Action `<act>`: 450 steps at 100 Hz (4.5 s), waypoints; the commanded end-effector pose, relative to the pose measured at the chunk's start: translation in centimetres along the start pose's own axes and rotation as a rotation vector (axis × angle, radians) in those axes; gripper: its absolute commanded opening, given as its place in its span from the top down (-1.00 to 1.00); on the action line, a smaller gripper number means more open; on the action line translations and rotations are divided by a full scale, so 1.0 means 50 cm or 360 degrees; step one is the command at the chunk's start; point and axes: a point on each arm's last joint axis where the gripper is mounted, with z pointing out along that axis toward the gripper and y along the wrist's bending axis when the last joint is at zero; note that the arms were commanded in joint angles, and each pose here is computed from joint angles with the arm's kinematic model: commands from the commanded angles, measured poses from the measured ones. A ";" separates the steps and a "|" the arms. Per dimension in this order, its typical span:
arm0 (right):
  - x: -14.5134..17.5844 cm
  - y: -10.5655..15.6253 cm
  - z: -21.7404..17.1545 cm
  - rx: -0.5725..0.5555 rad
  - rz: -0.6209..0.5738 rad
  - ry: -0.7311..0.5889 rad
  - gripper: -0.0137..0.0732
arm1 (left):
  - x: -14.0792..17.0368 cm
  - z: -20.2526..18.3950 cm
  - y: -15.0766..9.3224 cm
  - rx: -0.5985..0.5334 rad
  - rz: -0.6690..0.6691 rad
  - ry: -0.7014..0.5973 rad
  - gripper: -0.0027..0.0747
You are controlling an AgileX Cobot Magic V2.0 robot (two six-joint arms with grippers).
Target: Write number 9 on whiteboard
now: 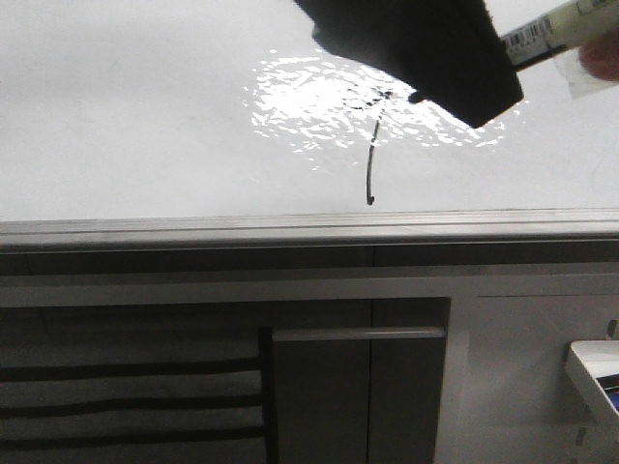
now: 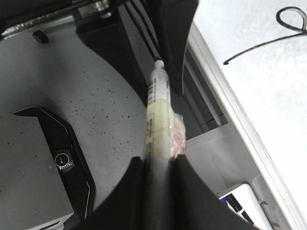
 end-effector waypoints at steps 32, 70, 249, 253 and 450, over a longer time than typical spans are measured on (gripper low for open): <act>-0.022 -0.010 -0.016 0.0085 -0.0018 -0.0134 0.55 | -0.038 -0.036 0.008 -0.0110 -0.0012 -0.0152 0.98; 0.007 -0.044 -0.100 0.0640 0.0246 -0.0112 -0.03 | 0.005 -0.127 0.057 -0.0459 -0.0456 0.0005 0.98; 0.027 -0.039 -0.107 0.0715 0.0349 -0.0153 -0.03 | 0.402 -0.244 0.089 -0.1582 -0.1911 -0.0252 0.70; 0.027 -0.039 -0.107 0.0715 0.0349 -0.0153 -0.03 | 0.402 -0.244 0.089 -0.1582 -0.1909 -0.0251 0.52; 0.153 0.049 -0.095 0.0709 0.0915 -0.0621 0.85 | 0.385 -0.374 -0.277 -0.2062 -0.1200 -0.0695 0.98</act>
